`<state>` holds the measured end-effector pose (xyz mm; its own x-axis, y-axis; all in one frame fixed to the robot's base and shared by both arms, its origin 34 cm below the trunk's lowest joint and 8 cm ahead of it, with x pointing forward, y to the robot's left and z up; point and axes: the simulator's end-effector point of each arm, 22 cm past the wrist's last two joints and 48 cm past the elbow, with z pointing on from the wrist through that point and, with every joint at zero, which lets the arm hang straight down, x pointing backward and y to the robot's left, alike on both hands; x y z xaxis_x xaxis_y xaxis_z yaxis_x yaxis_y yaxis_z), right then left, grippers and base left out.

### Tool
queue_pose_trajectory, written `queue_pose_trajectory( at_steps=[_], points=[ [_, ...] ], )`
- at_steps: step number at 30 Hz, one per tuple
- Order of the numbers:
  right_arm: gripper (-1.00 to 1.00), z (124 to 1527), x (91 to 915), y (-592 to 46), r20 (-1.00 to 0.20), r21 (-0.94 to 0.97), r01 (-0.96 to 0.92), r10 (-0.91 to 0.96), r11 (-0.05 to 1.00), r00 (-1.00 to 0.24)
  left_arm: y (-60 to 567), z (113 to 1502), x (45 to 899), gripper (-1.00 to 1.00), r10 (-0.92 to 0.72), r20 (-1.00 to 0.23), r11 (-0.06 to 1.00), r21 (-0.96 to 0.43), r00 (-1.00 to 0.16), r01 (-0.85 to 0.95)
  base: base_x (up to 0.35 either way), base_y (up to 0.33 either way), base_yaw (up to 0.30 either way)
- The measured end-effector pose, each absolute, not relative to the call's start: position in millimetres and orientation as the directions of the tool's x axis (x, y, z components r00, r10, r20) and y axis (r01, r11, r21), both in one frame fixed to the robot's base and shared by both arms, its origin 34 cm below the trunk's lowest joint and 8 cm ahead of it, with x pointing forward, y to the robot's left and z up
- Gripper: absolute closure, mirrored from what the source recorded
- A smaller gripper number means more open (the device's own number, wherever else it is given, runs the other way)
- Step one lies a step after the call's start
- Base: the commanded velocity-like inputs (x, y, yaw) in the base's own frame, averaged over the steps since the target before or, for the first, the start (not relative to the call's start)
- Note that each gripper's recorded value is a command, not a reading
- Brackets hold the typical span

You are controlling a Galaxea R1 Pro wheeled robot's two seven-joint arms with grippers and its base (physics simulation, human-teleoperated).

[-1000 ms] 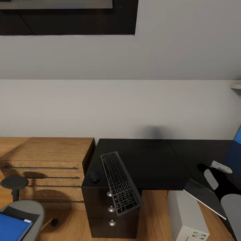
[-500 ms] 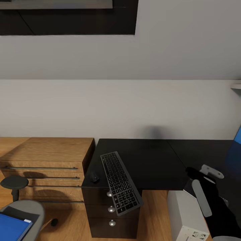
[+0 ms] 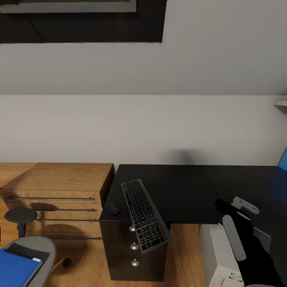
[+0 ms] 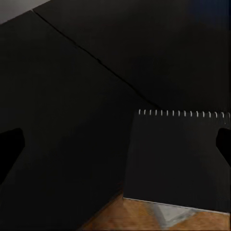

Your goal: In the bedroom, organize the workspace by keeping the computer under the desk, ensuring the monitor is on the desk, placing the keyboard on the desk next to the monitor, placing the mouse on the desk next to the keyboard, moving the folder from the swivel chair onto the desk next to the mouse, stacking the notebook on top of the folder with the pen on top of the notebook, and positioning the swivel chair next to the desk.

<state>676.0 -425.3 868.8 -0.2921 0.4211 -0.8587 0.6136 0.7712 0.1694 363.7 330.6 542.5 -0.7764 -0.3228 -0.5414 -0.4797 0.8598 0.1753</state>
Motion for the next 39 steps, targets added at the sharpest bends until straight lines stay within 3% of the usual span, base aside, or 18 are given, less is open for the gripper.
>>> queue_pose_trajectory(
  at_steps=[17,35,39],
  points=[
    [-1.0,866.7,676.4,-423.2,-0.854,0.184,0.613,0.434,0.768,-0.287,331.0,543.2,364.2,-1.0,-0.321,-0.543,0.86,0.175,-0.776,-0.479,-0.158,0.129,-0.169],
    [-1.0,830.6,679.7,-392.8,-0.817,0.237,0.587,0.486,0.774,-0.311,324.5,531.9,372.5,-1.0,-0.332,-0.556,0.862,0.151,-0.762,-0.485,-0.002,0.002,-0.01],
    [-1.0,827.8,685.9,-376.4,-0.776,0.342,0.555,0.561,0.758,-0.288,316.0,523.3,370.6,-1.0,-0.342,-0.549,0.861,0.143,-0.763,-0.489,0.0,0.0,0.0]
  ],
)
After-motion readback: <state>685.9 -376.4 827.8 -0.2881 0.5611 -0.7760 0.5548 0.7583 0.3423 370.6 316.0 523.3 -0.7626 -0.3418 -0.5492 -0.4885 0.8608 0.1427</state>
